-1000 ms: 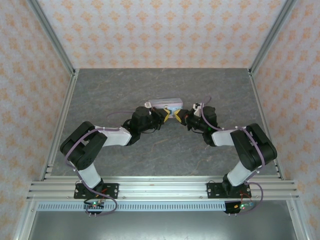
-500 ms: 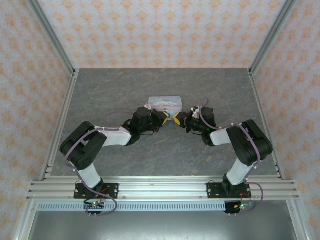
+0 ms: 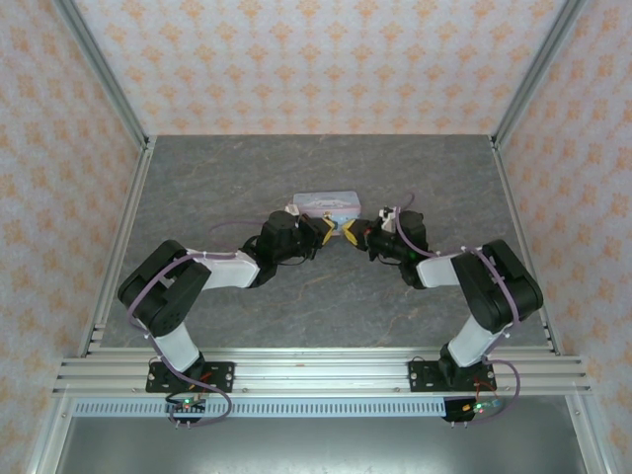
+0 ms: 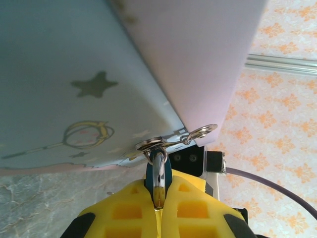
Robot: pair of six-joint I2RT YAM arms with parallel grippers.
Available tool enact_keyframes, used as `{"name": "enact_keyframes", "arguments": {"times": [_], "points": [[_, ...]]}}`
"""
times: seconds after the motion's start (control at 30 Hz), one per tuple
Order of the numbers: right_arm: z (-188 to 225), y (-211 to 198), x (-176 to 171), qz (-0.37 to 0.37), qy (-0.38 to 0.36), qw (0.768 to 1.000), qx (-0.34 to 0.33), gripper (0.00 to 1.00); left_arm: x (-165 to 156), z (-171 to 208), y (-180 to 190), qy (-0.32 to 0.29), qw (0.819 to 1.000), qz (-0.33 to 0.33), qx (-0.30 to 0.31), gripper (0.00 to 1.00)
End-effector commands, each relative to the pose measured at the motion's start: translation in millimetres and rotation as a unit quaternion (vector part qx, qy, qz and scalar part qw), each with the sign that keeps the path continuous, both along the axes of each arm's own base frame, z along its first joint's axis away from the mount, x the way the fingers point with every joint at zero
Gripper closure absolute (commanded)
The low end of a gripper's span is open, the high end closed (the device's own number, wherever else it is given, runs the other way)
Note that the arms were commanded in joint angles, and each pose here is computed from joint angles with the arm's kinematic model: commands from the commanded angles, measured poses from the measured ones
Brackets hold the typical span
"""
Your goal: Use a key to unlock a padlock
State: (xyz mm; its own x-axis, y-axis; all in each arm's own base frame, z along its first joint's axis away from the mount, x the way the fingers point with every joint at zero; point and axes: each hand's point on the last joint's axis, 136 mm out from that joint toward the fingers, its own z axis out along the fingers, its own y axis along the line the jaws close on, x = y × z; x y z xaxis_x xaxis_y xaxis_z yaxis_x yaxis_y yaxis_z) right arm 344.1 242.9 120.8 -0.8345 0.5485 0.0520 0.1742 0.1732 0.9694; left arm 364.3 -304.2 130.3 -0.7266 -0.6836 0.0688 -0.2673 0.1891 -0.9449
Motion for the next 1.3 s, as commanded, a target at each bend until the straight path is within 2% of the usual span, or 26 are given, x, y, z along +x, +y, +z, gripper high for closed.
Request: {"name": "enact_keyframes", "arguments": {"times": [0.0,0.17,0.53,0.97,1.13,1.27], "points": [[26,15,-9,0.045,-0.053,0.998,0.006,1.0,-54,95,-54,-0.091,0.979,-0.148,-0.11,1.0],[21,12,-10,0.044,-0.051,0.998,-0.005,1.0,-57,105,-53,-0.099,0.977,-0.151,-0.11,1.0],[25,13,-7,0.044,-0.052,0.998,-0.001,1.0,-61,100,-51,-0.096,0.977,-0.157,-0.106,1.0],[14,10,-8,0.058,-0.071,0.995,-0.036,1.0,-68,104,-47,-0.105,0.976,-0.163,-0.102,1.0],[19,11,-8,0.066,-0.091,0.993,-0.039,1.0,-69,107,-46,-0.11,0.975,-0.164,-0.1,1.0],[19,14,-6,0.066,-0.074,0.995,-0.025,1.0,-69,107,-46,-0.112,0.975,-0.165,-0.097,1.0]]}}
